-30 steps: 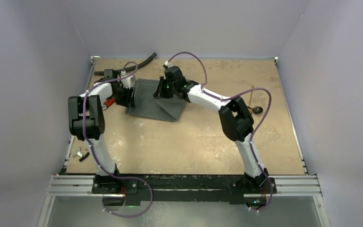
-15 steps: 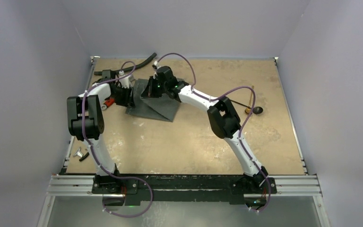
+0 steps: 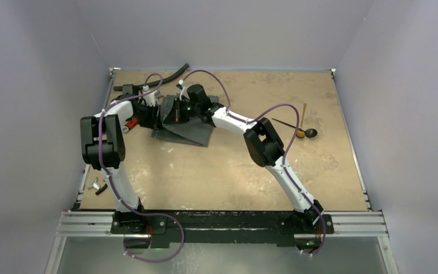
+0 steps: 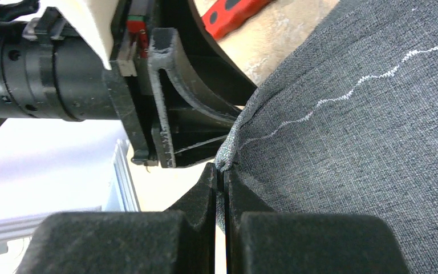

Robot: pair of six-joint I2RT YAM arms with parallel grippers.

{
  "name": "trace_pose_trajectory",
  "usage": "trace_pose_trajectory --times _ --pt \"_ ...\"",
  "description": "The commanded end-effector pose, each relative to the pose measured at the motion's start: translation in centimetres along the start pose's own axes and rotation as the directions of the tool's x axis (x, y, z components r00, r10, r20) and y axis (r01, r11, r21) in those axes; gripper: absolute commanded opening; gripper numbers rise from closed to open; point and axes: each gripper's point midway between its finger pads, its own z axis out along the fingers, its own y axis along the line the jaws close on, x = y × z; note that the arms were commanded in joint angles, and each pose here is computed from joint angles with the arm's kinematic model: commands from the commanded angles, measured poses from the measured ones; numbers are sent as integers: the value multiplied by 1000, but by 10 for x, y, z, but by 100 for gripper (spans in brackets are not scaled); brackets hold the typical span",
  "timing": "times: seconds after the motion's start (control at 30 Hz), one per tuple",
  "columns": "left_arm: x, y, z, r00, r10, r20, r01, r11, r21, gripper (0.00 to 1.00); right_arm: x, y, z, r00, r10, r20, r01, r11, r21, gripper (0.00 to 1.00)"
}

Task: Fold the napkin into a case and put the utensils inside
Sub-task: Fold the rectangle-folded napkin at the center of the board, then move the square-folded napkin to the center of the board.

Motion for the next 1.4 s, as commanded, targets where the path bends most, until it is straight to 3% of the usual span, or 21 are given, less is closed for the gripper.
trace_pose_trajectory --times 0.0,0.13,0.17,0.23,0.33,0.47,0.63,0.73,0.9,1.07,1.37 --pt "10 3 4 1000 -20 -22 20 1000 1 38 -10 38 -5 998 -61 13 62 993 -104 0" --pt "10 3 4 1000 -20 -23 20 1000 0 38 -3 26 2 998 -64 1 64 994 -94 0" --pt "10 3 4 999 -21 -26 21 1000 -1 38 0 22 5 998 -63 -13 61 994 -95 5" --pt "9 4 2 999 -21 -26 20 1000 -6 38 6 17 9 997 -64 -37 60 993 -100 30" --pt "5 5 -5 999 -22 -23 22 1000 -17 40 2 31 1 996 -79 -46 72 989 -127 52" --pt "-10 7 -21 1000 -21 -5 21 999 -49 42 -20 59 -23 993 -119 -6 116 980 -161 65" --pt "-29 6 -46 1000 -11 16 12 997 -73 42 -59 90 -71 990 -117 82 133 964 -232 64" --pt "-47 6 -62 999 6 50 -1 995 -98 43 -86 85 -98 982 -123 144 151 969 -196 60" --pt "-64 -2 -77 996 1 88 7 996 -84 43 -130 6 -134 964 -110 243 99 994 55 46" --pt "-44 -15 -57 1000 -10 26 11 1000 -21 43 -147 -79 -149 954 -143 264 57 949 309 32" --pt "-30 -28 -25 1000 -20 -21 20 1000 -4 47 -142 -153 -137 962 -161 220 48 895 443 22"
